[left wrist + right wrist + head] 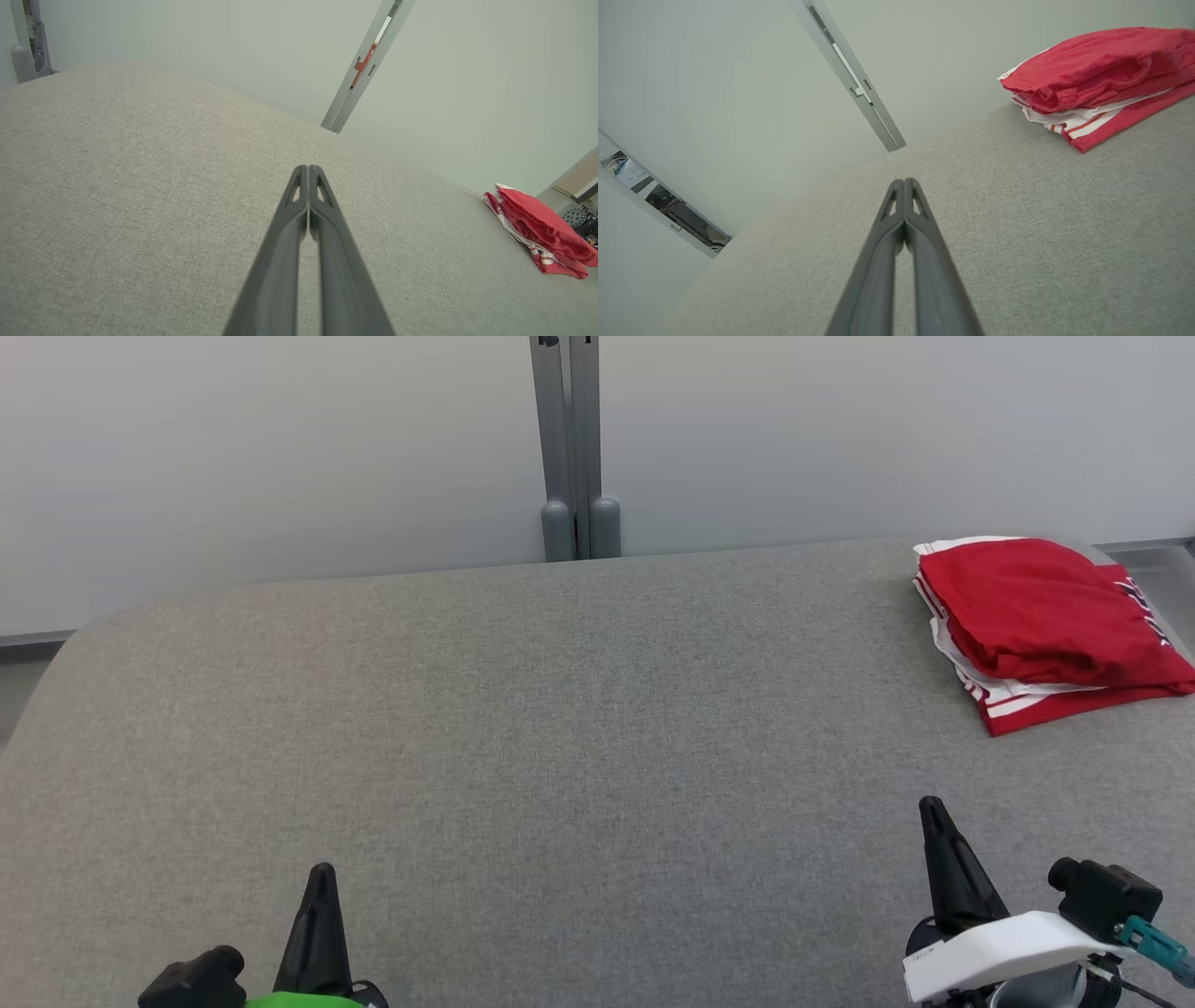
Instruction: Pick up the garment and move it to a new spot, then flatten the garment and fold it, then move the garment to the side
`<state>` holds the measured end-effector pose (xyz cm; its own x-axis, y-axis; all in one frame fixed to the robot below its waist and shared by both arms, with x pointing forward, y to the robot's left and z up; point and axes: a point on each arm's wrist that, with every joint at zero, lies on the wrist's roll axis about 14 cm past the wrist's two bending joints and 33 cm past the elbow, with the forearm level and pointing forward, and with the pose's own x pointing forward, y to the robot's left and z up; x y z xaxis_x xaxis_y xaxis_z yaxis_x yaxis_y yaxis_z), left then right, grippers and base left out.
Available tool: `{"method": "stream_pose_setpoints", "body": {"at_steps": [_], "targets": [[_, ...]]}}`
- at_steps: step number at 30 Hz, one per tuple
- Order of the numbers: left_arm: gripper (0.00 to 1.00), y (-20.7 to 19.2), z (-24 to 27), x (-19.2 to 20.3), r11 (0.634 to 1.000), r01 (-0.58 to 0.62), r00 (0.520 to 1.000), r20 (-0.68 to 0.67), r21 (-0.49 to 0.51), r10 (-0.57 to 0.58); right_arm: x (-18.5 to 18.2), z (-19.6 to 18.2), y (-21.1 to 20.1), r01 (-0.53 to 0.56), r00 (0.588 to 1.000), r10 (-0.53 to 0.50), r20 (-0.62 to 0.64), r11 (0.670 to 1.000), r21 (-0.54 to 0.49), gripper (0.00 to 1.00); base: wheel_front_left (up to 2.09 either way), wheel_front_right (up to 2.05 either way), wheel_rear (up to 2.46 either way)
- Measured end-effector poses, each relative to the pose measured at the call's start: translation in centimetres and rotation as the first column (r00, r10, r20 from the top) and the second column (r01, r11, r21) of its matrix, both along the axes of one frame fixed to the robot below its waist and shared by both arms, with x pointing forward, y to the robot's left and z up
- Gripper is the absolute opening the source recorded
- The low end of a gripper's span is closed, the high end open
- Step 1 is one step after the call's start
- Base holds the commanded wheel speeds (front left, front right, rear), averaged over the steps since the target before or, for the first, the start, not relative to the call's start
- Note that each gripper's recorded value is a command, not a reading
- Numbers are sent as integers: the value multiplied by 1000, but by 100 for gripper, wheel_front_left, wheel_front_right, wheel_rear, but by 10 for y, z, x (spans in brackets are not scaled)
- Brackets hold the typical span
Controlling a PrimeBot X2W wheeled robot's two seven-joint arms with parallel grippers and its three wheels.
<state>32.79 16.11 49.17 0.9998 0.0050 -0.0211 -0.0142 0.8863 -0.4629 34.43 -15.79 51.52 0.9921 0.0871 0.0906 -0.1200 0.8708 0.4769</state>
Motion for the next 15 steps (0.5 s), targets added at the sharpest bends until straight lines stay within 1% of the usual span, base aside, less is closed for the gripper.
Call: {"method": "stream_pose_setpoints", "body": {"at_steps": [9,15], "targets": [[0,6,-2,8,991,-12,1000,-23,-136,9,5,-2,-7,18,999,-14,-33,991,132,0,0,0,0],[0,8,-3,12,974,-16,999,-35,-226,9,10,-2,-11,28,999,-18,-48,975,220,0,0,0,0]]}}
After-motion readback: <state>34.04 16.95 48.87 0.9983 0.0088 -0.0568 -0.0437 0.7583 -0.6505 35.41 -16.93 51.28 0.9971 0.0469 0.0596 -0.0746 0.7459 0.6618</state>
